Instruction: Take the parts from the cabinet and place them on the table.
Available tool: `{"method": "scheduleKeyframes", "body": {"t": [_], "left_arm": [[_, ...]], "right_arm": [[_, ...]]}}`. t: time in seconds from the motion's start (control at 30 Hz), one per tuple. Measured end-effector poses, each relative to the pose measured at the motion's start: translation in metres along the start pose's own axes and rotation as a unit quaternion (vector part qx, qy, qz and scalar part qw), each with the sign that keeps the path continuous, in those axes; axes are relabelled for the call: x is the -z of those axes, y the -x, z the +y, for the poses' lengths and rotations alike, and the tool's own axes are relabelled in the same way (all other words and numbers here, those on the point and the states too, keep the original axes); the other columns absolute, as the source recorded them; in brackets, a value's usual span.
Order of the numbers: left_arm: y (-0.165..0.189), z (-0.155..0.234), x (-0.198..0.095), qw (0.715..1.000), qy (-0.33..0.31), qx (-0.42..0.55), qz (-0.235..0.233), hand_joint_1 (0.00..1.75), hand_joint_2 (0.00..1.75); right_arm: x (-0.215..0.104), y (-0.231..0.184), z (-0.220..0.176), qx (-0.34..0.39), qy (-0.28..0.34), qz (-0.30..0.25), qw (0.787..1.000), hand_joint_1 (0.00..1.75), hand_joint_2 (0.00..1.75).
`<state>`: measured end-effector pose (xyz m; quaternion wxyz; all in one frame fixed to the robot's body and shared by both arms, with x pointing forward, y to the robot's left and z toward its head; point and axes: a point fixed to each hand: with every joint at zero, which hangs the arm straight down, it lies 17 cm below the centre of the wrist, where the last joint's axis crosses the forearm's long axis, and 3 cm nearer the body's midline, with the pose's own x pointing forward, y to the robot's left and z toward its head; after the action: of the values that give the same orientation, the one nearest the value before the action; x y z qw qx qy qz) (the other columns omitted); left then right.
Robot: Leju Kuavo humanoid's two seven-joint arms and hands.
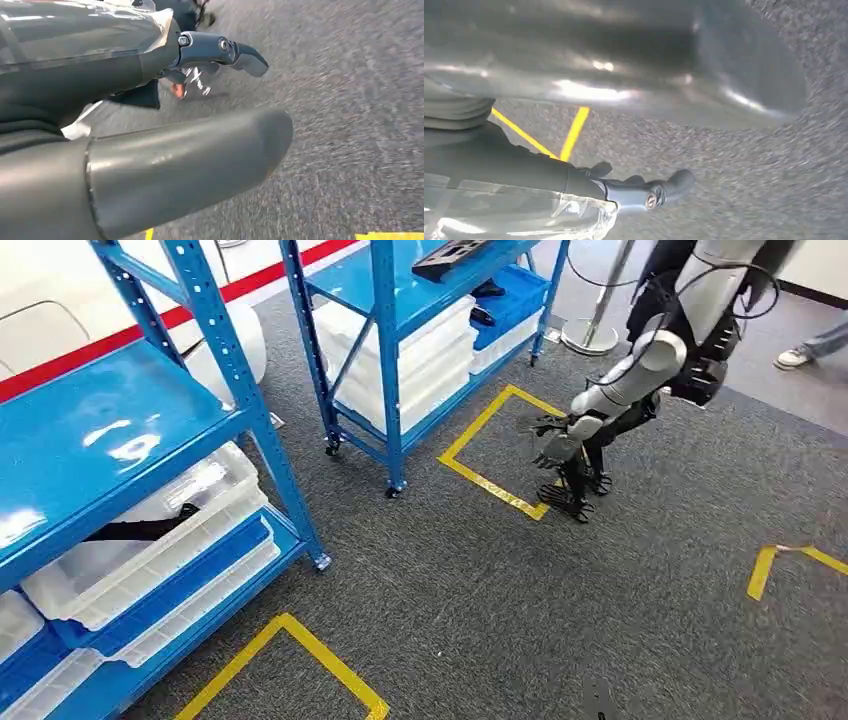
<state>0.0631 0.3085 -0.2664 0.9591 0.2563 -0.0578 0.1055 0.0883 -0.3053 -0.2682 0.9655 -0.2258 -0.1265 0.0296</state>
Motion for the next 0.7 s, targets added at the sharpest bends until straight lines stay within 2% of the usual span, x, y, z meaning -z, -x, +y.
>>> {"method": "scheduleKeyframes", "body": {"t": [0.3,0.7], "left_arm": [[0.0065,0.0008,0.0000,1.000,-0.001,0.002,0.004,0.00,0.00],[-0.0016,0.0089,0.0019,1.000,-0.021,-0.016,0.004,0.00,0.00]], "right_arm": [[0.0006,-0.0055,-0.0001,0.002,0.000,-0.003,1.000,0.00,0.00],[-0.0012,-0.0062,0.0029,-0.007,-0.002,-0.013,1.000,0.00,0.00]]}}
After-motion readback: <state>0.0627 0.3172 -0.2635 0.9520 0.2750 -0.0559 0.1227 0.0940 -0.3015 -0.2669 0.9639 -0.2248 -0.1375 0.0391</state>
